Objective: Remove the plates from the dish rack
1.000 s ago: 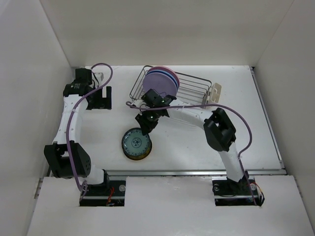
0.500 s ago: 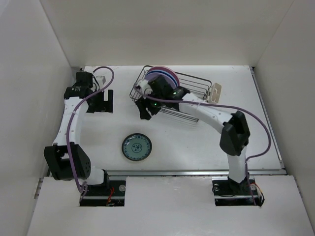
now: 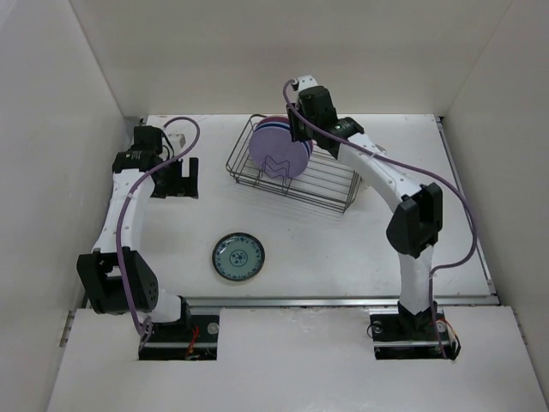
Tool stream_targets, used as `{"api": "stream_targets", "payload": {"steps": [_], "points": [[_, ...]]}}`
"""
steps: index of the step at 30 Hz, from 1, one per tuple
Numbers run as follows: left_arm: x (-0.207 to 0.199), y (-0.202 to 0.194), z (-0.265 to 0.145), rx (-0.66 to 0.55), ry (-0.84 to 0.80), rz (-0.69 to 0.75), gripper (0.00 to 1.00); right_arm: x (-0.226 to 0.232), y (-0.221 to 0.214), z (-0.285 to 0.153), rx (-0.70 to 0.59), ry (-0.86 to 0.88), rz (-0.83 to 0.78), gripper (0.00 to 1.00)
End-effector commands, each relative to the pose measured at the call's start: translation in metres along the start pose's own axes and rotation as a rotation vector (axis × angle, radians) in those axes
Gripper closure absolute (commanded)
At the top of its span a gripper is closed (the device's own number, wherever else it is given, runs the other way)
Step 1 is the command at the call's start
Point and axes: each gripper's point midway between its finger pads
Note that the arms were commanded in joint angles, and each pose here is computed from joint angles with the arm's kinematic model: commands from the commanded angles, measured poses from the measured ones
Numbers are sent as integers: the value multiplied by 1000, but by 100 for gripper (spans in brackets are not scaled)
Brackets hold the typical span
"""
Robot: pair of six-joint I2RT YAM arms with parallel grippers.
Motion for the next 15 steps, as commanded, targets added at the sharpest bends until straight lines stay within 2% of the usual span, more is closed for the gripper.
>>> {"api": "stream_targets", "payload": {"steps": [1, 12, 14, 15], "points": [[2, 2, 0, 2, 5, 12, 4, -16, 3, 12, -2, -74, 27, 60], [2, 3, 5, 23, 7, 9, 4, -9, -23, 33, 60, -37, 19, 60], [2, 5, 6, 23, 7, 9, 4, -8, -28, 37, 71, -37, 17, 64], [2, 5, 6, 24, 7, 9, 4, -8, -28, 37, 71, -37, 17, 70]]}}
Point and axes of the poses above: each gripper's point midway between its finger pads, its own z axis out along the fingers, its own x axis along the line the jaws close on, y = z × x, and after that the axes turned 11 degrees about -z, right-handed
